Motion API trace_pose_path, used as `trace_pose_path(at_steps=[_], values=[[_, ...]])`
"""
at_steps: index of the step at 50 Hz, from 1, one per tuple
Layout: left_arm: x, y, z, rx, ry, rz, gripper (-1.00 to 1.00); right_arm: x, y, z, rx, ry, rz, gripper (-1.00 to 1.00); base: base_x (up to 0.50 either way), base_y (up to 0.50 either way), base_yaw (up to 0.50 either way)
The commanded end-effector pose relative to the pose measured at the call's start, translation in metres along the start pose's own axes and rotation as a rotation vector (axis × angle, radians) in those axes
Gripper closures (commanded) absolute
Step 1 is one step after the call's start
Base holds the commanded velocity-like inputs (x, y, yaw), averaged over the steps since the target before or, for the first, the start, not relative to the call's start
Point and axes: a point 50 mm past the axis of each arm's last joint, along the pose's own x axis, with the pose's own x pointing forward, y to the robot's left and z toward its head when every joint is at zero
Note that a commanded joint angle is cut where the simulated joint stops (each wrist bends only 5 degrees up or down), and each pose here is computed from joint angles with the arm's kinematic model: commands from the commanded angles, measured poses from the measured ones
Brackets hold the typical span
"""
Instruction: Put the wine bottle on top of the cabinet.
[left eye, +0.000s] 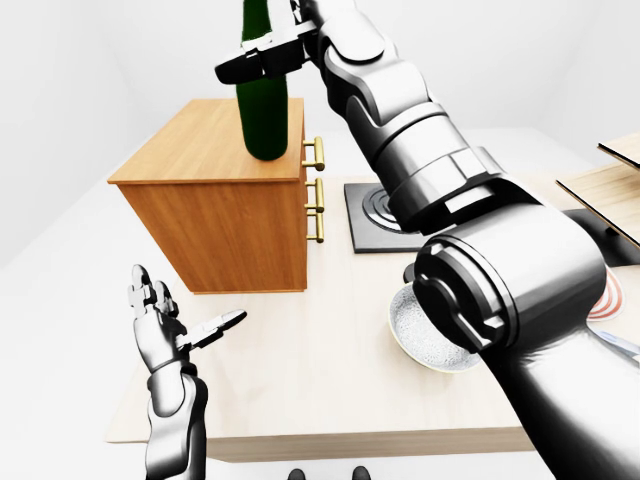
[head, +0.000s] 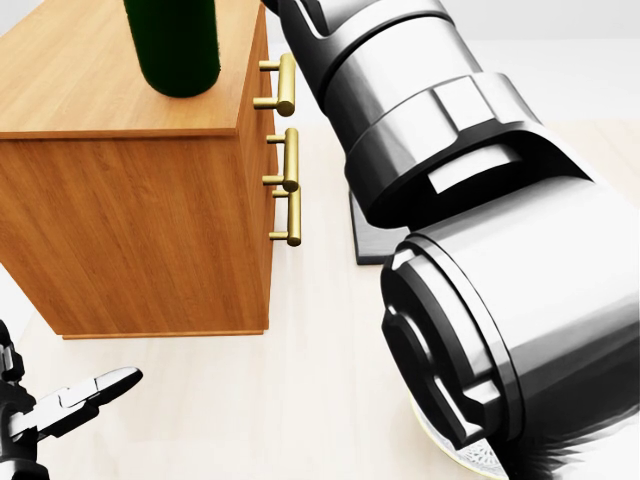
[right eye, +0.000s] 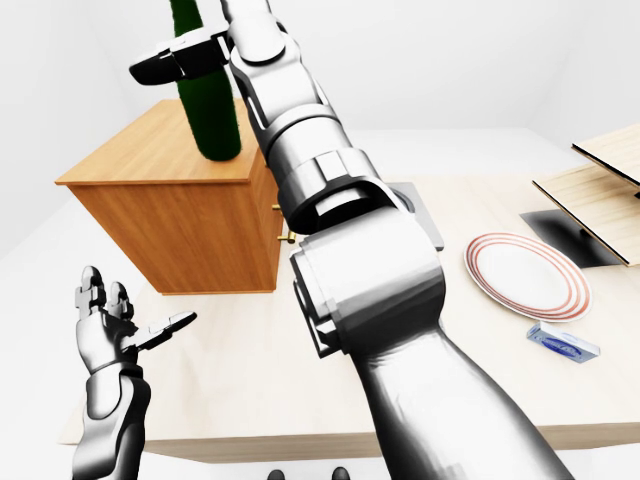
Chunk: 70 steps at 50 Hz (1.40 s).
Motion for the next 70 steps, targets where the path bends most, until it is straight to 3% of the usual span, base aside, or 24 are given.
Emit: trace_pose_path(at_steps=[1,42,70], values=[[0.000,0.000,0.000,0.001,0.001,-0.001,-1.00,0.000,-0.001,0.001,-0.002,-0.002,-0.006,-1.00,0.00,0.00,0.00],[0.000,-0.001,-0.001,0.005,0.003,-0.006,-1.00,0.000,-0.013,0.010,0.025,-0.024,-0.080,-1.00,0.00,0.00,0.00],[0.000,-0.002,0.000,0.009,-0.003,-0.011,-1.00,-0.002,-0.027,0.047,0.001,-0.112,-0.114,-1.00,0.00,0.00,0.00]])
